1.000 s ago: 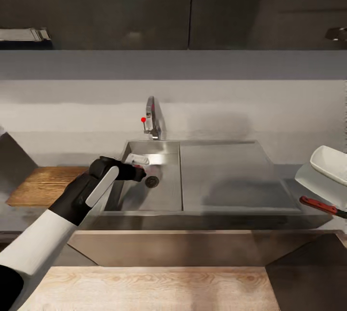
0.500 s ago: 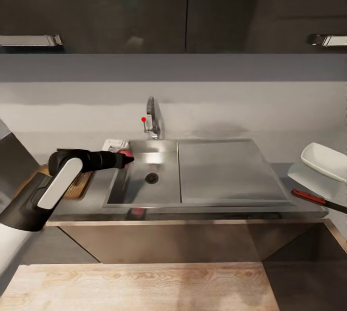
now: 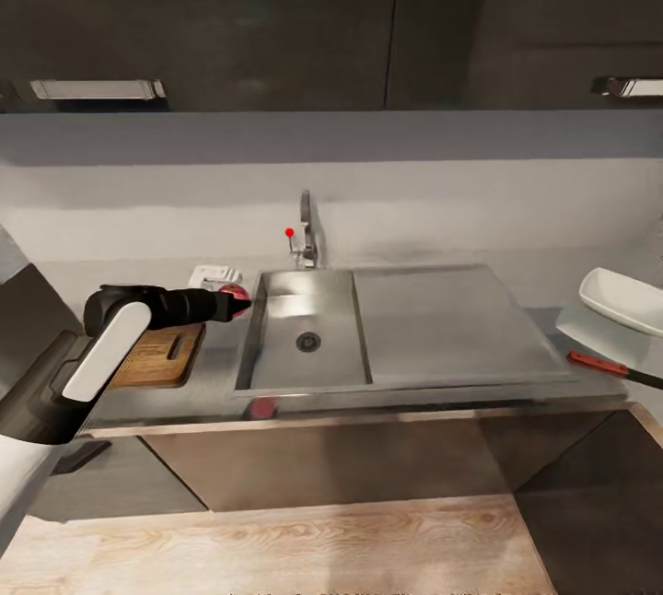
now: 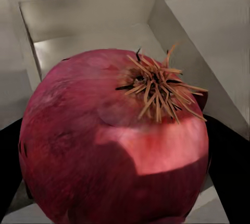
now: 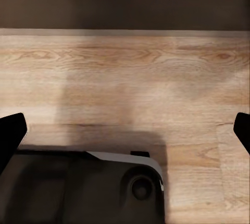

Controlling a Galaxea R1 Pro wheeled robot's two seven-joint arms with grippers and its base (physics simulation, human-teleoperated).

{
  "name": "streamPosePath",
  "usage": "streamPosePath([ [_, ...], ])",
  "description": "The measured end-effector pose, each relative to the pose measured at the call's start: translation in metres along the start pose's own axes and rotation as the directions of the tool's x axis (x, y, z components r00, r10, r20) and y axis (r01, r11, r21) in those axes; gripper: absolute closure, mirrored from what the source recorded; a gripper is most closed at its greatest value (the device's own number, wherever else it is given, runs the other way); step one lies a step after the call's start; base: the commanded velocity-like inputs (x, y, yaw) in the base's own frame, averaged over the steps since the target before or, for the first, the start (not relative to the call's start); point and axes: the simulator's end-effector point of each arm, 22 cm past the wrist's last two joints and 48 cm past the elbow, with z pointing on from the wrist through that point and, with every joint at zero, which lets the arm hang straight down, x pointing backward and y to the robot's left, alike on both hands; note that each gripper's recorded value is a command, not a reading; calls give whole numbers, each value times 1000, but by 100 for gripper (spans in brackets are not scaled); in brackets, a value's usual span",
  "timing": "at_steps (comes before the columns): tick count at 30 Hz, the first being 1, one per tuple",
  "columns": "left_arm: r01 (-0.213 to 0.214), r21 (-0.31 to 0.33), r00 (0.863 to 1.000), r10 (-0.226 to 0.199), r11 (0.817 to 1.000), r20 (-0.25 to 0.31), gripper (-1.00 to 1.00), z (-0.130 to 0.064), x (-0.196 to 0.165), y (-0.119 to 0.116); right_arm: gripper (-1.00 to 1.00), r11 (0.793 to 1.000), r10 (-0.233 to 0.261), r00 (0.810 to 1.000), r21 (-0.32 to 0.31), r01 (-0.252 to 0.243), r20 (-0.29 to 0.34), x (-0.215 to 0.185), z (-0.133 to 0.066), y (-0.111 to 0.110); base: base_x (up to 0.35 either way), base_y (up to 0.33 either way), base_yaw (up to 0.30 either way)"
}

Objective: In the kitchen, take the Vidalia onion out of the sink, dice it on the chopping board with the paring knife, put the diced onion into the bowl on the countertop, then place both the paring knife and the chopping board into the sink.

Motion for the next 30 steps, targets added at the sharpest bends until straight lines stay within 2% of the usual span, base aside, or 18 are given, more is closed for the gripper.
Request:
streamPosePath([
  [10, 0, -11, 1000, 0, 1000, -5, 100, -2, 2, 7, -100, 1000, 0, 1000, 1, 0, 1, 0, 0, 0, -148, 278, -1],
  [16, 0, -13, 1000, 0, 1000, -4, 100, -4, 1, 7, -100, 1000, 1, 1000, 1, -1, 4, -1, 0, 0, -90, 276, 186],
  [20, 0, -13, 1000, 0, 1000, -2, 100, -5, 0, 7, -100, 1000, 1, 1000, 2, -1, 7, -2, 0, 0, 120, 214, 181],
  [30, 3, -15, 1000, -3, 1000, -6, 100, -4, 2, 8, -100, 1000, 1, 1000, 2, -1, 8, -2, 0, 0, 209, 130, 22],
])
